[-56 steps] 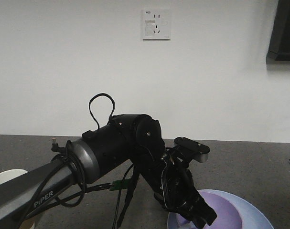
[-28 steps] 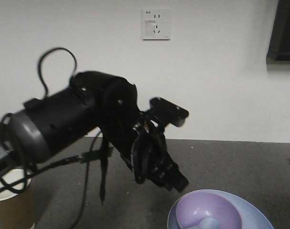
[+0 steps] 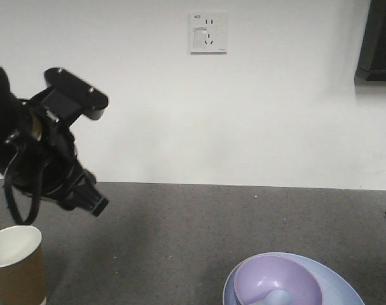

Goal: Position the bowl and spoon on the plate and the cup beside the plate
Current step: 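Move the left gripper to the brown paper cup and grasp it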

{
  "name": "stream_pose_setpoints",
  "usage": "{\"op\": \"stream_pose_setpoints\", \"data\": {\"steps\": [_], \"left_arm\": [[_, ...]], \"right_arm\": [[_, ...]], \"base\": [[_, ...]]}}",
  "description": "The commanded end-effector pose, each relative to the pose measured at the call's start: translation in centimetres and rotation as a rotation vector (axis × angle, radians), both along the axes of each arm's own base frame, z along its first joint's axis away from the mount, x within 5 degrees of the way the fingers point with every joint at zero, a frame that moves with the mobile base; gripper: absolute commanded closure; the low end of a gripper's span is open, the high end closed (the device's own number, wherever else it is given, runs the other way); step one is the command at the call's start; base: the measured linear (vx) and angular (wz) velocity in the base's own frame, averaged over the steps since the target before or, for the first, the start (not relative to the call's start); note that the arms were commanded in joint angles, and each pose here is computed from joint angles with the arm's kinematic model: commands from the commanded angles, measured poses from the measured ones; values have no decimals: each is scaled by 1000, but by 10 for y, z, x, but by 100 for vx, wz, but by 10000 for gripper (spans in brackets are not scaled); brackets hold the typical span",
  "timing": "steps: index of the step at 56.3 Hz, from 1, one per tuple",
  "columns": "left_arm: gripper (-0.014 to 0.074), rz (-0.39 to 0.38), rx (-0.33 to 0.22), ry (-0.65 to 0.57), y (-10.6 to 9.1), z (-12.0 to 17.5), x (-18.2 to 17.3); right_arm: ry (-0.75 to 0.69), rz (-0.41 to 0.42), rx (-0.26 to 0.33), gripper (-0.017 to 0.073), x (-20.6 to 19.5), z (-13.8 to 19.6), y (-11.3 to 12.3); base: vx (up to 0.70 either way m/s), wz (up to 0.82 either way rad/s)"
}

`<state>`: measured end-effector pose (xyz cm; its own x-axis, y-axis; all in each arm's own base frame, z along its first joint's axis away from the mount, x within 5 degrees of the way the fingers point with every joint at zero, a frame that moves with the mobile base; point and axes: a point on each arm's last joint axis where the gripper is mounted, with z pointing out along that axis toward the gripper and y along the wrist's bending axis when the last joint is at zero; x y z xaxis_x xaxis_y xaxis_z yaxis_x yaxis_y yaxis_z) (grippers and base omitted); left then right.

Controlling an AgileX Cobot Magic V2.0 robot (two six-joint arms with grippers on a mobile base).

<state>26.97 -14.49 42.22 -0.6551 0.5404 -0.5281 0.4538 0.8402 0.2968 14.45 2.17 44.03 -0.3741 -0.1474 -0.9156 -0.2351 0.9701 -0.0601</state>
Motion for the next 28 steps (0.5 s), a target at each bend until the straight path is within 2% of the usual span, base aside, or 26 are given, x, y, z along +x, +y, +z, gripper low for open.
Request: {"op": "stream_pose_setpoints", "data": {"steps": [1, 6, 10, 23, 28], "left_arm": [[102, 58, 26, -26, 22, 0, -4], [102, 74, 72, 14, 31, -16, 1], [102, 75, 89, 34, 36, -26, 4], [102, 127, 100, 67, 53, -49, 14], [102, 138, 81, 66, 57, -54, 17]], "right_arm": [[-97, -15, 14, 568, -1, 14, -1], [-96, -13, 16, 568, -1, 14, -1], [-96, -13, 16, 568, -1, 14, -1], [-96, -13, 16, 568, -1, 14, -1], [-95, -13, 17, 568, -1, 14, -1]], "base": [[0, 0], [0, 0], [0, 0], [0, 0], [0, 0]]}}
